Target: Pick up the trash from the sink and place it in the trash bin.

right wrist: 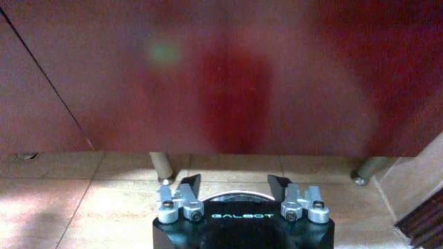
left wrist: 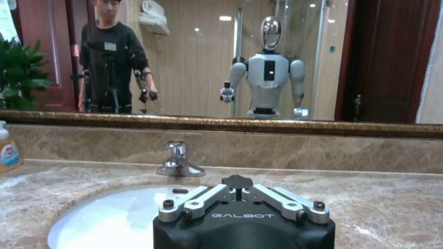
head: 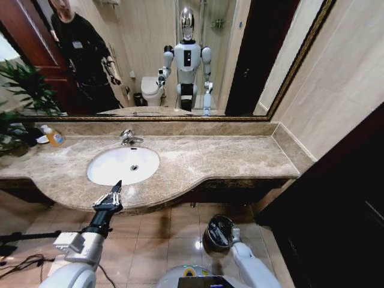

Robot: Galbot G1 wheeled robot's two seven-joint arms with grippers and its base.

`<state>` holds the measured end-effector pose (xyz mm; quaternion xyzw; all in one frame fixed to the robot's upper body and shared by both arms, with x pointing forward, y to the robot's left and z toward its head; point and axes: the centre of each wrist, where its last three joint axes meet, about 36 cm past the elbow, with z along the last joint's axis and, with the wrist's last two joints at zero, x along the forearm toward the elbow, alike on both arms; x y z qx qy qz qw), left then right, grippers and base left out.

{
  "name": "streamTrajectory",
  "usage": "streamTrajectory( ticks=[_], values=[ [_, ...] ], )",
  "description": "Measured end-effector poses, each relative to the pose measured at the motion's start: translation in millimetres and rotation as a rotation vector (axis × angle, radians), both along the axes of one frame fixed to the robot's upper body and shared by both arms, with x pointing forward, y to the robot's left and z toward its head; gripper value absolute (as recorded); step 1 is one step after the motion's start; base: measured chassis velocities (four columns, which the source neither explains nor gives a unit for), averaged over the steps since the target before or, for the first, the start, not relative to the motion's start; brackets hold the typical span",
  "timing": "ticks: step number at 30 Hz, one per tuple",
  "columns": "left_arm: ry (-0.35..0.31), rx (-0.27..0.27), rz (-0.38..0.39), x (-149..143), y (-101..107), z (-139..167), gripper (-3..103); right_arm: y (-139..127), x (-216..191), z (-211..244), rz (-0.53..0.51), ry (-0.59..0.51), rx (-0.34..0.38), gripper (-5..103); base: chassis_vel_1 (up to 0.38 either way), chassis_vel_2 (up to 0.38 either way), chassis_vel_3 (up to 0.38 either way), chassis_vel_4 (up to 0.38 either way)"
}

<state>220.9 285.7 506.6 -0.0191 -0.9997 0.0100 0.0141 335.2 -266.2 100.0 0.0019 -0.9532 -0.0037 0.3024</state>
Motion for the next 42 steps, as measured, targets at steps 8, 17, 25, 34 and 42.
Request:
streamTrajectory(
  ticks=[8,17,25,34,42],
  values=[
    [0.000,0.000,0.000,0.0,0.0,0.0,0,-1.3,-3.6,51.5,-0.116,-0.034,0.054,94,0.000,0.000,0.000,0.000],
    [0.000,0.000,0.000,0.0,0.0,0.0,0,-28.6,-6.2,162.4,-0.145,-0.286,0.064,100,0.000,0.000,0.000,0.000],
    [0.000,0.000,0.000,0.0,0.0,0.0,0,-20.0,-22.2,281.6,-0.091,-0.483,0.130,100,0.000,0.000,0.000,0.000],
    [0.000,0.000,0.000,0.0,0.0,0.0,0,-1.1,-41.1,359.7,-0.029,-0.617,0.143,100,0.000,0.000,0.000,0.000],
    [0.000,0.000,0.000,0.0,0.0,0.0,0,14.7,-36.7,394.3,-0.028,-0.648,0.124,100,0.000,0.000,0.000,0.000]
  ],
)
